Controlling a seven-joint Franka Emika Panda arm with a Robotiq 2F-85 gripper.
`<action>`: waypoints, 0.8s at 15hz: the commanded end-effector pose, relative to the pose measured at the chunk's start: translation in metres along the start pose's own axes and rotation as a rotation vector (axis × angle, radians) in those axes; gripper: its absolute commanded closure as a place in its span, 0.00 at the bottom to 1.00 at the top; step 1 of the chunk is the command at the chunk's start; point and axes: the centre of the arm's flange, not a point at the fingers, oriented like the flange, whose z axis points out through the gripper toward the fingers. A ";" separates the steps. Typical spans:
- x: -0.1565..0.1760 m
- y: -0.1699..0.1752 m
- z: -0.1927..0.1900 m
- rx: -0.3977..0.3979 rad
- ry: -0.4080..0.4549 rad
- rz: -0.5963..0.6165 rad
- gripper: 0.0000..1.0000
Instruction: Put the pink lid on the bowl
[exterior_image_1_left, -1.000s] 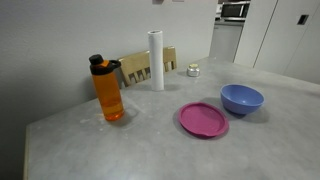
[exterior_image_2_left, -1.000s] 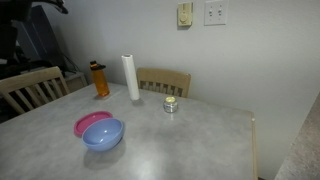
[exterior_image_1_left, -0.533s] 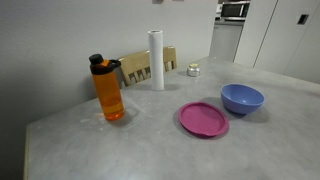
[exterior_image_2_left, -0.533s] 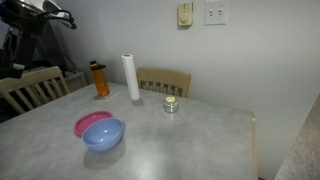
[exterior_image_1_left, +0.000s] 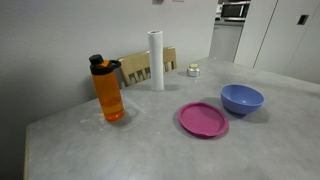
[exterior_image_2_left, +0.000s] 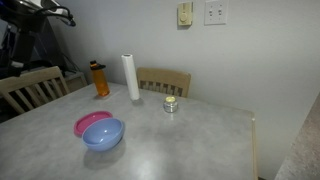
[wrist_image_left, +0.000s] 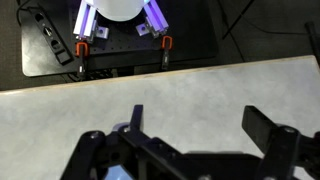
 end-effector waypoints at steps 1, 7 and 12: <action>0.001 0.002 0.003 0.010 0.010 0.005 0.00; 0.023 -0.029 -0.005 0.063 0.068 0.076 0.00; 0.067 -0.082 -0.005 0.125 0.122 0.182 0.00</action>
